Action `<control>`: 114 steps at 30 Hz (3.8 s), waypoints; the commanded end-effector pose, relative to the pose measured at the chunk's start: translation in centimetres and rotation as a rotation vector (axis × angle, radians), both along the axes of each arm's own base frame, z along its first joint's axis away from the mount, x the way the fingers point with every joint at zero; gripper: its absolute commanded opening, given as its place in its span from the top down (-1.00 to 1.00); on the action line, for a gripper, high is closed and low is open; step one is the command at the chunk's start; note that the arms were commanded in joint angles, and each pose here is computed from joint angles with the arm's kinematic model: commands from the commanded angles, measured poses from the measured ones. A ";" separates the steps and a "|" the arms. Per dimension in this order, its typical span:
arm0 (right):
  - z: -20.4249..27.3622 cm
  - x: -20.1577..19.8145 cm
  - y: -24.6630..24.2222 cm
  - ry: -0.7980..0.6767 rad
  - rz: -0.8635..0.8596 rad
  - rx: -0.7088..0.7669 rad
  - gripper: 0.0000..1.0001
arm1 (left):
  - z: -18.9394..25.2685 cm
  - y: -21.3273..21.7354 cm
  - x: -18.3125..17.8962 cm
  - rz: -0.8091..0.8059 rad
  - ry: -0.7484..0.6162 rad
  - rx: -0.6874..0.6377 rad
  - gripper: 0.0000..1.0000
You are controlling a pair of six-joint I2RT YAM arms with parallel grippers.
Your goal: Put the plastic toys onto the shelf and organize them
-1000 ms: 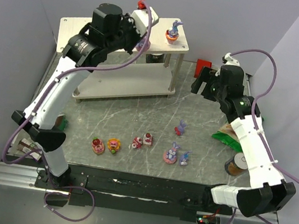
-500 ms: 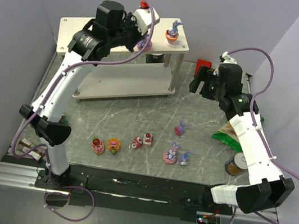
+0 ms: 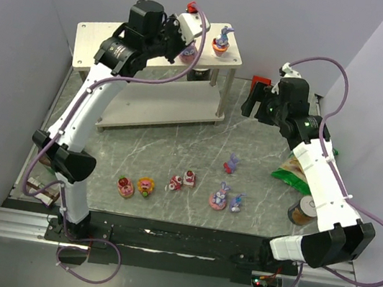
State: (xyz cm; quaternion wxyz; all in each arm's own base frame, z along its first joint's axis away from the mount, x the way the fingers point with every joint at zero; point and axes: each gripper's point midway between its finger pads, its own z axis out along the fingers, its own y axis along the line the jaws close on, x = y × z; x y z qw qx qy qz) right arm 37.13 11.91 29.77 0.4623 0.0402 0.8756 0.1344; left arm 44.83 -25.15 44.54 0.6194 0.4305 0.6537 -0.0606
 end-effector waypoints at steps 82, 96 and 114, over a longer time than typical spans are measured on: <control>2.2 -8.4 -3.9 -0.048 -0.155 0.083 -0.86 | -31.9 -20.5 -24.3 -0.584 1.037 -0.272 -0.39; 2.3 -10.3 -5.2 -0.051 -0.185 0.059 -0.86 | -34.8 -20.9 -23.5 -0.532 1.064 -0.263 -0.13; 2.7 -10.7 -6.1 -0.081 -0.205 0.033 -0.87 | -33.5 -21.2 -21.9 -0.483 1.019 -0.293 0.98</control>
